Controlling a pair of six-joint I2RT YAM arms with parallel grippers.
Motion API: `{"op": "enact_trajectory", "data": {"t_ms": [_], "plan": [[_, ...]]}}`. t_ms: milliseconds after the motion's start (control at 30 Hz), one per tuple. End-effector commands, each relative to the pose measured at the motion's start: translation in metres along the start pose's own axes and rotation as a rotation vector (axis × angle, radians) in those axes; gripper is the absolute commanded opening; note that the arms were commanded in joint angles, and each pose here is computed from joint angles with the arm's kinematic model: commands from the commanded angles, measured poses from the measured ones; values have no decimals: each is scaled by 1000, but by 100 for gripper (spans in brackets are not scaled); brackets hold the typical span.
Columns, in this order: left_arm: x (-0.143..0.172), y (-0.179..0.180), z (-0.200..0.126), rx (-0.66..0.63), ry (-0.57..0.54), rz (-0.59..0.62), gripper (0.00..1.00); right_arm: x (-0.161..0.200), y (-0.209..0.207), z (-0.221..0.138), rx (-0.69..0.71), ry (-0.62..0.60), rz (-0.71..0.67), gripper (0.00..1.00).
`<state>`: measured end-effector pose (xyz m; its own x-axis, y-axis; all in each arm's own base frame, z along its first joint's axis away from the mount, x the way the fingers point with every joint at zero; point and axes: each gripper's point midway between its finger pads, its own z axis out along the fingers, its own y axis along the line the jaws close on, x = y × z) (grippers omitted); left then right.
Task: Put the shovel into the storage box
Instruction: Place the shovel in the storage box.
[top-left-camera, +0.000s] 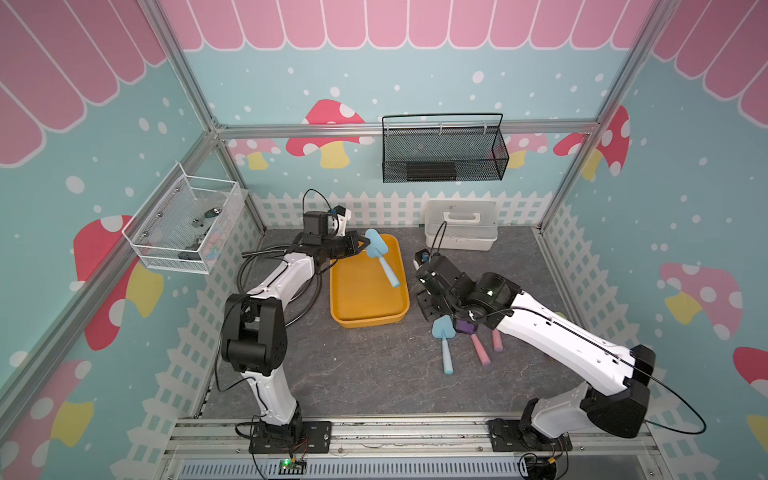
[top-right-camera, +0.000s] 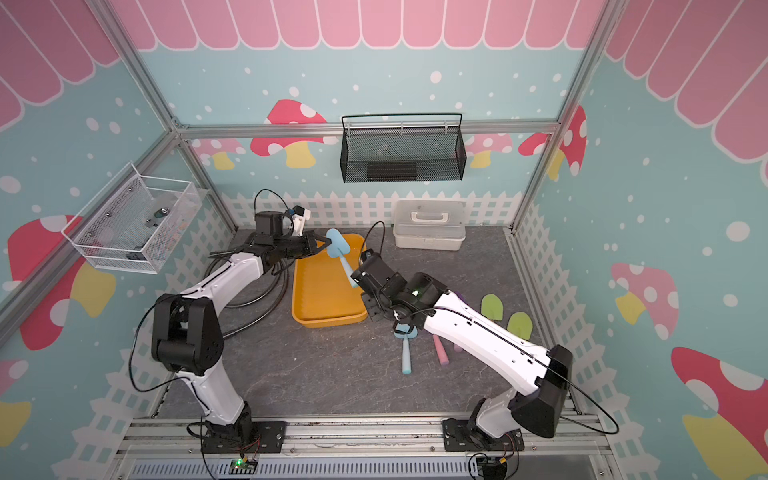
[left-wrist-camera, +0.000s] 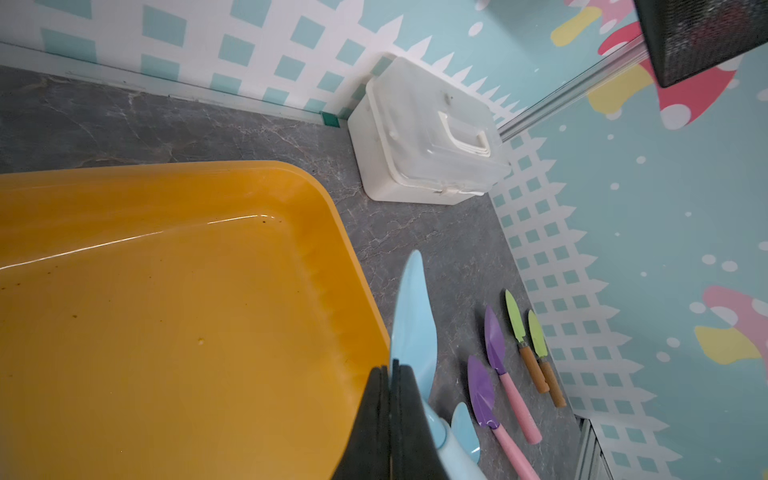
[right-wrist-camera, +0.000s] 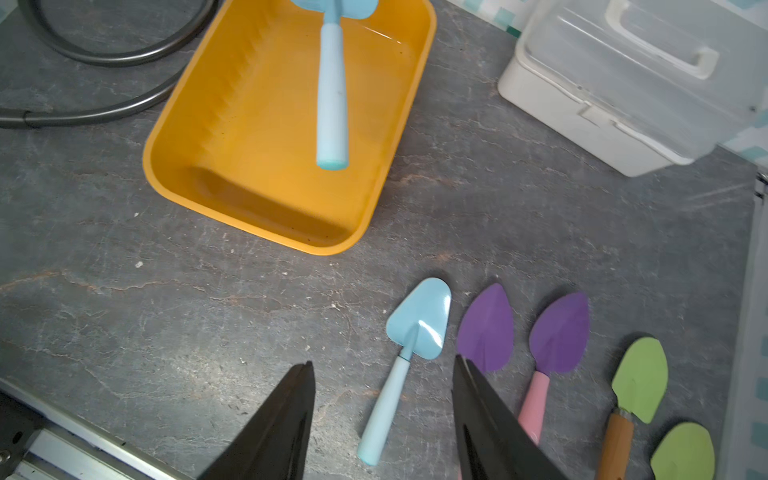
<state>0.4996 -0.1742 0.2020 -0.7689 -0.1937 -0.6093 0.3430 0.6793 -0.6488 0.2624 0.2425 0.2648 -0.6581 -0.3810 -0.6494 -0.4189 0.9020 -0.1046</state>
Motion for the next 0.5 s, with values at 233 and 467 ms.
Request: {"op": "enact_trajectory", "data": {"t_ms": [233, 467], "plan": [[32, 45, 48, -64, 215, -18, 0, 55, -56, 3, 96, 48, 173, 58], [54, 64, 73, -86, 307, -35, 0, 79, -56, 13, 80, 109, 190, 58]]}}
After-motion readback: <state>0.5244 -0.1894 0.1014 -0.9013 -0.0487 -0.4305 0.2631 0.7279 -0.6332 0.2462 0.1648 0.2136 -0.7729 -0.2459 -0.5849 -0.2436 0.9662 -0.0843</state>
